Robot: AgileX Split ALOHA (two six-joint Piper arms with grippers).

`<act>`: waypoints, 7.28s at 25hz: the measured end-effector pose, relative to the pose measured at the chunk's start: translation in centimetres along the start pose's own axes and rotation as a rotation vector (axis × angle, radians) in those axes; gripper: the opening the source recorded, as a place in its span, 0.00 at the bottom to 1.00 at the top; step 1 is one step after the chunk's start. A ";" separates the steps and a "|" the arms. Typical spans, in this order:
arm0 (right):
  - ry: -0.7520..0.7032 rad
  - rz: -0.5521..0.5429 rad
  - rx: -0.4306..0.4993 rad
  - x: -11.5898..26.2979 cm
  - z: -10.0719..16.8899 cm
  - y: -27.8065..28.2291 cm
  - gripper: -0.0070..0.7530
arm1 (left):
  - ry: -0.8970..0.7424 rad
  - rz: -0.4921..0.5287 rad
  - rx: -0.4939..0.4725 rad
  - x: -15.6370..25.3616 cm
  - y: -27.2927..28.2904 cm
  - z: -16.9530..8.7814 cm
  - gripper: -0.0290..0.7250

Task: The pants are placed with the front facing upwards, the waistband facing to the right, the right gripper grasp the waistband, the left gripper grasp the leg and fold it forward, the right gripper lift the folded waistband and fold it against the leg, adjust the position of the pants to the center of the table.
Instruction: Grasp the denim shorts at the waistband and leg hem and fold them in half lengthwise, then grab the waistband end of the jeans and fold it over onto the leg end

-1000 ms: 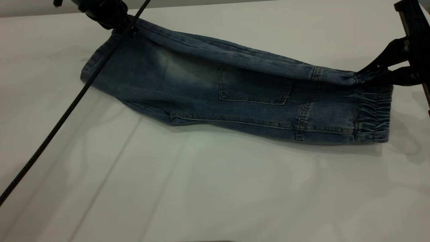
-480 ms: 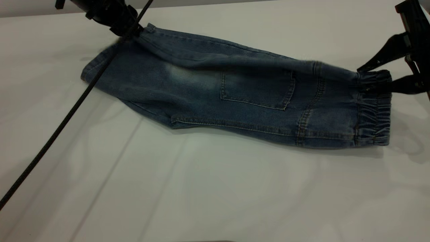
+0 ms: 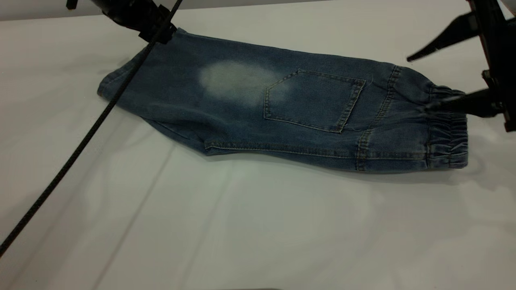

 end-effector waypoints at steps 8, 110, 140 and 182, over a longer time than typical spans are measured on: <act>0.114 0.233 0.010 4.3 -0.7 0.5 0.65 | -0.019 0.066 0.027 -0.3 1.3 -1.1 0.62; 0.689 -0.069 -0.206 1.9 8.0 5.3 0.07 | -0.081 0.201 0.231 -1.9 1.7 -16.6 0.62; 0.846 0.073 -0.299 6.9 10.5 3.5 0.07 | 0.044 -0.029 0.062 -9.7 10.7 -5.2 0.62; 1.216 0.217 0.136 13.4 11.4 -11.8 0.73 | 0.150 -0.195 -0.139 -12.9 31.8 4.8 0.62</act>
Point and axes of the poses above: a point on each arm's last joint axis where the gripper is mounted, y pointing back along that axis away from the gripper, z along the wrist's bending axis when the last joint is at zero, x = y × z, the point moved 9 cm from there along -y, pointing out along that axis toward the gripper, and after that the axes turned 9 degrees about -y, right-handed, at the moved point
